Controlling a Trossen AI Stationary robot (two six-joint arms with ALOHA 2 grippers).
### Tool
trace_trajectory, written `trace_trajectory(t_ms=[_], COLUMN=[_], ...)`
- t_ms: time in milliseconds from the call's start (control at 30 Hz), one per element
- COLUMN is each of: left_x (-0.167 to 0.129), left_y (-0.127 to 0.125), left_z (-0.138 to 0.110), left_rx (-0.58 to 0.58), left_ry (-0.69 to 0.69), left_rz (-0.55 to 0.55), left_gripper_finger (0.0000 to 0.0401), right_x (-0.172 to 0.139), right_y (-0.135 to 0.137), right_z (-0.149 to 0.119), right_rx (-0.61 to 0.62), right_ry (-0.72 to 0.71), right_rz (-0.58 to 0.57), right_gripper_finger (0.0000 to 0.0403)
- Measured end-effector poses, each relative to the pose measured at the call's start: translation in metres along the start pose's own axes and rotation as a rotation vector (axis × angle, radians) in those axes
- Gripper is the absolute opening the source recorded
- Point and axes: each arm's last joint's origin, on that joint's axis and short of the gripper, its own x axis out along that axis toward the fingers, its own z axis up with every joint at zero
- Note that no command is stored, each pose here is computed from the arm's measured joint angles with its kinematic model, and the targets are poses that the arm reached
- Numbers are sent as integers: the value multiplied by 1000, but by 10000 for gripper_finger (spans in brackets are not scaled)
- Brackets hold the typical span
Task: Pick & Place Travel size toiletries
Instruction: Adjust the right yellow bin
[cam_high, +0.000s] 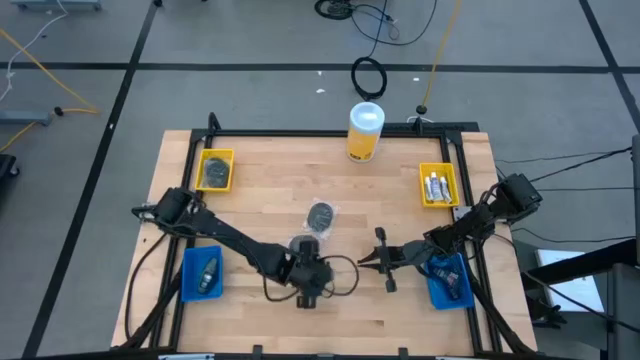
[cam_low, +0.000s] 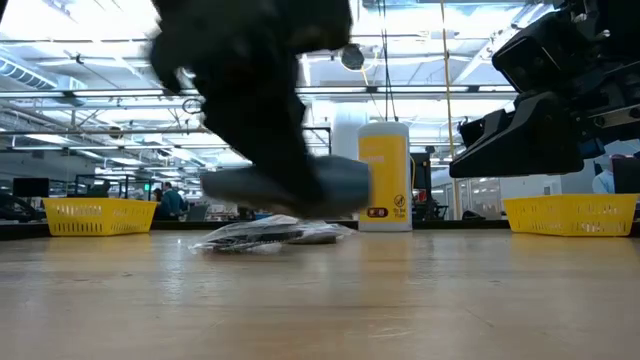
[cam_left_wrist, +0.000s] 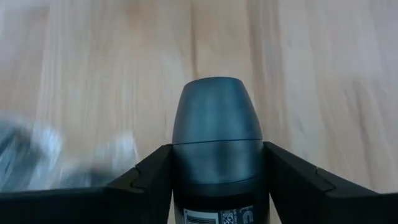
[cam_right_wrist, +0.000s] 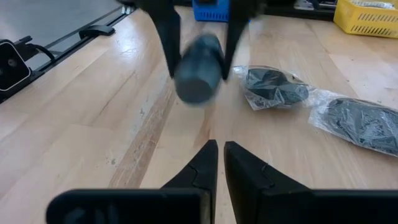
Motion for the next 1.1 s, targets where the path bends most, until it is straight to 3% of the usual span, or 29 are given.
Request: trace_trajectory(t_ms=[167,333,667,900,1100], left_x=[-38,-71,-133,-157,-160], left_y=[-17,-31,-74,-101,-84], left_z=[-7,-34,-103,-136,-173], left_rx=[-31,-233,-652,-831,-972], left_ry=[202,406,763,701,658], left_rz=[43,169,563,653,844], left_gripper_finger=[213,200,226,203,227], right_x=[0,2,6,6,6], right_y=[-1,-8,-31,-38,-38], right_z=[1,3,11,12,12], right_rx=[-22,-56,-50,-39,-22], right_ry=[-10,-30,-94,-99,-101], right_rz=[-5,-32,-122,-148,-146], right_gripper_finger=[23,23,22,22,20])
